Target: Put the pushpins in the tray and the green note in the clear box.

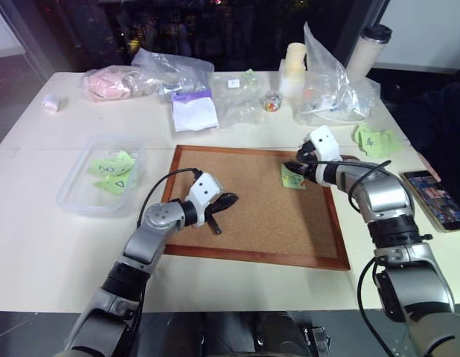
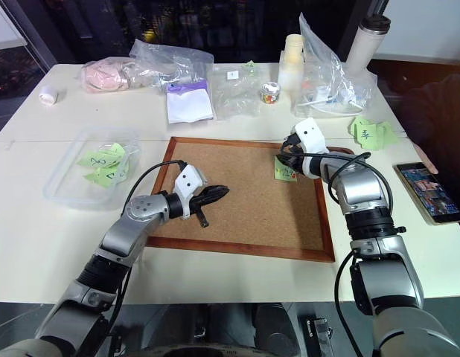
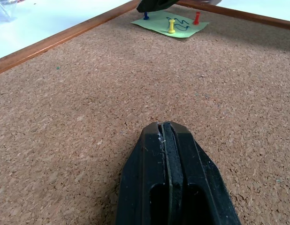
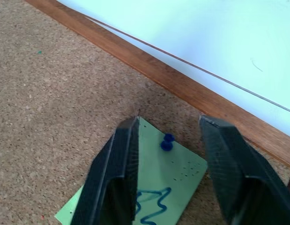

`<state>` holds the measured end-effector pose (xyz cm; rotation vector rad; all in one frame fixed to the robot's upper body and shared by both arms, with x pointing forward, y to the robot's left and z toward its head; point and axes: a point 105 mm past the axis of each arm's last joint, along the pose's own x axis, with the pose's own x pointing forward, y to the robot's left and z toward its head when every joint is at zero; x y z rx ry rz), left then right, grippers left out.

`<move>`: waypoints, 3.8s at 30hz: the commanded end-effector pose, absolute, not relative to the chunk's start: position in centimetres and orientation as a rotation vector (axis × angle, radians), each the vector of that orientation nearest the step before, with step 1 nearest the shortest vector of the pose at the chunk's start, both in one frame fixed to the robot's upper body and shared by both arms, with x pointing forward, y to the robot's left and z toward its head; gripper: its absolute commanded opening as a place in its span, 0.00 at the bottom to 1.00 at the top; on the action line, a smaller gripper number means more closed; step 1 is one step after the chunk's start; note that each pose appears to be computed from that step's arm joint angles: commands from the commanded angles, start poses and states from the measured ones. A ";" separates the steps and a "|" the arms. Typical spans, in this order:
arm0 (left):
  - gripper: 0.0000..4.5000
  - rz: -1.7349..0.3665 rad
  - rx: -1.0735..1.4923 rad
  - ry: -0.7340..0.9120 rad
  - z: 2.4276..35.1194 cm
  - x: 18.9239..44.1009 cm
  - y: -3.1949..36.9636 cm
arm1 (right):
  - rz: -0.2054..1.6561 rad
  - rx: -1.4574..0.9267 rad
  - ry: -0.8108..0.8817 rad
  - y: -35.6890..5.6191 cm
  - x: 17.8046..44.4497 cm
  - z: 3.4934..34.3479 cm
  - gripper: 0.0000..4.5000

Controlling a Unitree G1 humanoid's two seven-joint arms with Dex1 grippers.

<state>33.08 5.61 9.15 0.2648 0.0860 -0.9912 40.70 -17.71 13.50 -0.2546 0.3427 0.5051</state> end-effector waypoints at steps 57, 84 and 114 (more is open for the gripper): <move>0.00 -0.974 0.283 0.197 5.6 31.8 5.3 | 0.118 -0.123 0.246 -28.8 40.7 16.3 0.01; 0.00 -0.983 0.282 0.186 5.7 31.6 5.4 | 0.392 -0.131 0.221 -24.0 38.3 18.1 0.74; 0.00 -0.982 0.290 0.187 5.7 31.4 5.6 | 0.542 -0.175 0.295 -19.8 35.5 14.2 0.49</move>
